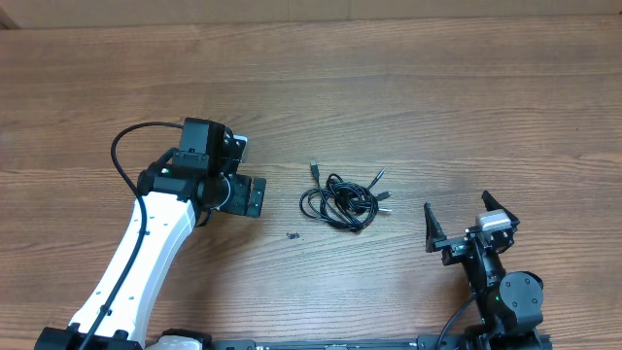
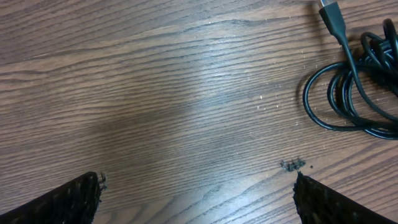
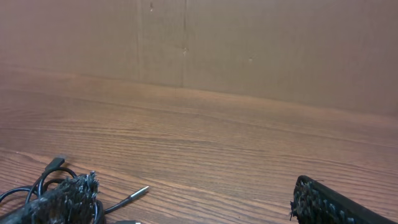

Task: Untangle cables
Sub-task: 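Raise the left gripper and move it above the black cable bundle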

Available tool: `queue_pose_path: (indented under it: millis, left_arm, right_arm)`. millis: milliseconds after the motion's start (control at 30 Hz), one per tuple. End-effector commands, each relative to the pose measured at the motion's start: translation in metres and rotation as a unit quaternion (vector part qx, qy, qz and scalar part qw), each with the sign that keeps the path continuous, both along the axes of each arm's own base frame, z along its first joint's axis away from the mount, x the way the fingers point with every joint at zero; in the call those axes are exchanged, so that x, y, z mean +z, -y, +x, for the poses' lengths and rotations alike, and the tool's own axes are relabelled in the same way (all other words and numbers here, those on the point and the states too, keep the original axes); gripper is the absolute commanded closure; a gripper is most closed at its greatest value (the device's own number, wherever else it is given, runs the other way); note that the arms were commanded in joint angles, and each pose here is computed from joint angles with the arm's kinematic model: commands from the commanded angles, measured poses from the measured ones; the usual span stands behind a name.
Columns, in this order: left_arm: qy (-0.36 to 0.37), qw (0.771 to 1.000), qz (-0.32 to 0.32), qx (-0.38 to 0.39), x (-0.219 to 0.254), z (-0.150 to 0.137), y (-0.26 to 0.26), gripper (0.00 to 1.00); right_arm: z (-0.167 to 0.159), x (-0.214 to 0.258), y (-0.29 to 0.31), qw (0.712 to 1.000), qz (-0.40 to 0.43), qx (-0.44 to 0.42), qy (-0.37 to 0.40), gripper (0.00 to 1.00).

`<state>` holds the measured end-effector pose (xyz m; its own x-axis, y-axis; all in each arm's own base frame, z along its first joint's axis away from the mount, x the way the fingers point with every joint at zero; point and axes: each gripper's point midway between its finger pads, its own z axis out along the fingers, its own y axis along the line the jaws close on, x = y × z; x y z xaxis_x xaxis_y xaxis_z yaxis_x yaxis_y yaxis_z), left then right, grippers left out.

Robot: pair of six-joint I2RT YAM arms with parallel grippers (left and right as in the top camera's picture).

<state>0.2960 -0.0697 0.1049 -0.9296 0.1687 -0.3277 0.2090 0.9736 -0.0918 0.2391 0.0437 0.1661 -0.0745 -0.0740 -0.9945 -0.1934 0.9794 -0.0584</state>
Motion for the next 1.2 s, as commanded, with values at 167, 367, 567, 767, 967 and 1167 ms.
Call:
queue_pose_path:
  millis: [167, 367, 567, 767, 967, 1167]
  left_arm:
    - [0.01, 1.0, -0.011, -0.014, 0.0083, 0.0058, 0.0067, 0.0]
    - [0.012, 1.0, -0.012, -0.014, 0.0087, 0.0069, 0.0069, 0.01]
    - [0.013, 1.0, -0.012, -0.014, 0.0089, 0.0075, 0.007, 0.0]
    - [0.016, 1.0, -0.014, -0.014, 0.0094, 0.0085, 0.0079, 0.01]
    - [0.027, 0.999, -0.031, -0.02, 0.0128, 0.0137, 0.0143, 0.01]
    - [0.026, 0.999, -0.03, -0.02, 0.0124, 0.0128, 0.0141, 0.0]
  right_arm:
    - [-0.0001, 0.0012, 0.0006, 1.0, 0.001, -0.001, 0.005, 0.0]
    - [-0.0001, 0.0012, 0.0006, 1.0, 0.001, -0.001, 0.005, 0.0]
    - [-0.0001, 0.0012, 0.0006, 1.0, 0.001, -0.001, 0.005, 0.0]
    - [-0.0001, 0.0012, 0.0006, 1.0, 0.001, -0.001, 0.005, 0.0]
    - [-0.0001, 0.0012, 0.0006, 1.0, 0.001, -0.001, 0.005, 0.0]
    - [-0.0001, 0.0012, 0.0006, 1.0, 0.001, -0.001, 0.005, 0.0]
